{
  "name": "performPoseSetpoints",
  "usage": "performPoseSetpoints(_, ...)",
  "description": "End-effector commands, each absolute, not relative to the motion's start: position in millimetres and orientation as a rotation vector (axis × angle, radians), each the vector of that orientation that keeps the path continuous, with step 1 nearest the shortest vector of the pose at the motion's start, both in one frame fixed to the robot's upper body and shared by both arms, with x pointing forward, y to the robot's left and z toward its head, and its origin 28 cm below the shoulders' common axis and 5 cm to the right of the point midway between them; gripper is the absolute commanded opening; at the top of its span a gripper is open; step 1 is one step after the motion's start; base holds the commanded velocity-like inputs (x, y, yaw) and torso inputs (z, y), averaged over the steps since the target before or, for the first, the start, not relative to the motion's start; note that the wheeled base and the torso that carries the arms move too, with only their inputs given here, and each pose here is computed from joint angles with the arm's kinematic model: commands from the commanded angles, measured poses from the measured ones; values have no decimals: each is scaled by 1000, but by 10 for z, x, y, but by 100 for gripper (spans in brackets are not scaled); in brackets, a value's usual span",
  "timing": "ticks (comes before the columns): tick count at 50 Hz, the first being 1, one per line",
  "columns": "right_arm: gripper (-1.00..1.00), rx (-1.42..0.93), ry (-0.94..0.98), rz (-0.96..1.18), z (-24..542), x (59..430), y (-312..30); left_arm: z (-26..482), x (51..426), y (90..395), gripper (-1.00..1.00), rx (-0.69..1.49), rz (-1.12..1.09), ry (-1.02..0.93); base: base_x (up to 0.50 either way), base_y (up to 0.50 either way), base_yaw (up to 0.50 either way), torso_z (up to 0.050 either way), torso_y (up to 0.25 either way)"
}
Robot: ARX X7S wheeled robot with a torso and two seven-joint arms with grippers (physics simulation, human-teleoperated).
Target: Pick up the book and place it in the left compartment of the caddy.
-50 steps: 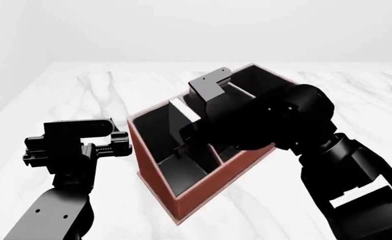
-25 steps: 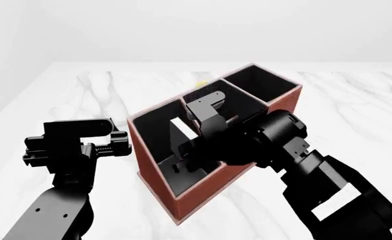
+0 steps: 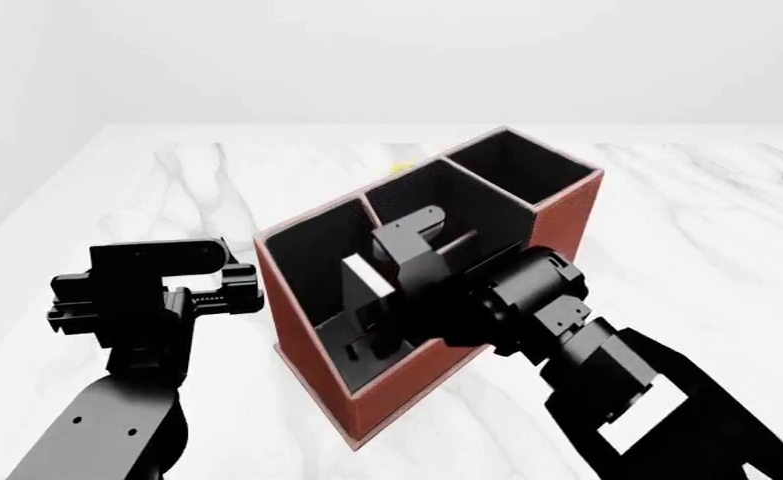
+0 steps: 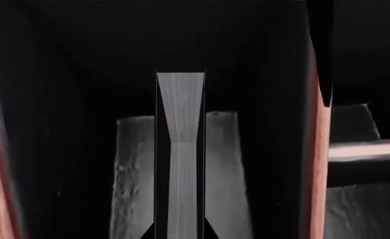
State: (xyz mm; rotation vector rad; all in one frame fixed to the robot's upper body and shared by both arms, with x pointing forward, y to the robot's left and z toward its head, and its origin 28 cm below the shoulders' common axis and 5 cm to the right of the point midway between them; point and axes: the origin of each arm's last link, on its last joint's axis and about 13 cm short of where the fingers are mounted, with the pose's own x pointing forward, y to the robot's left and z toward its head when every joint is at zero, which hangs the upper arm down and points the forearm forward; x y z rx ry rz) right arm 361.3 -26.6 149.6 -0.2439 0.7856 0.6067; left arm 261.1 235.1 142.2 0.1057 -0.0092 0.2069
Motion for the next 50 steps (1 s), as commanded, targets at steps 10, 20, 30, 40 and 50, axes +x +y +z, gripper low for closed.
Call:
performPoseSetpoints(10,-100,-251,772,609,1444,3660,-230,1423,2615,2352,100,105,207,-9,0,0,0,0,1)
performPoseSetpoints(20,-100,-254,781,606,1408,3672,-225,1425,2616,2355,100,105,207,-9,0,0,0,1,1)
performPoseSetpoints(30,-100,-250,780,610,1405,3668,-222,1423,2615,2358,100,105,207,-9,0,0,0,0,1)
performPoseSetpoints(40,100,-249,769,612,1428,3669,-230,1419,2613,2360,100,106,208,-9,0,0,0,0,0)
performPoseSetpoints(50,100,-252,766,614,1442,3669,-231,1422,2613,2360,100,106,208,-9,0,0,0,0,0)
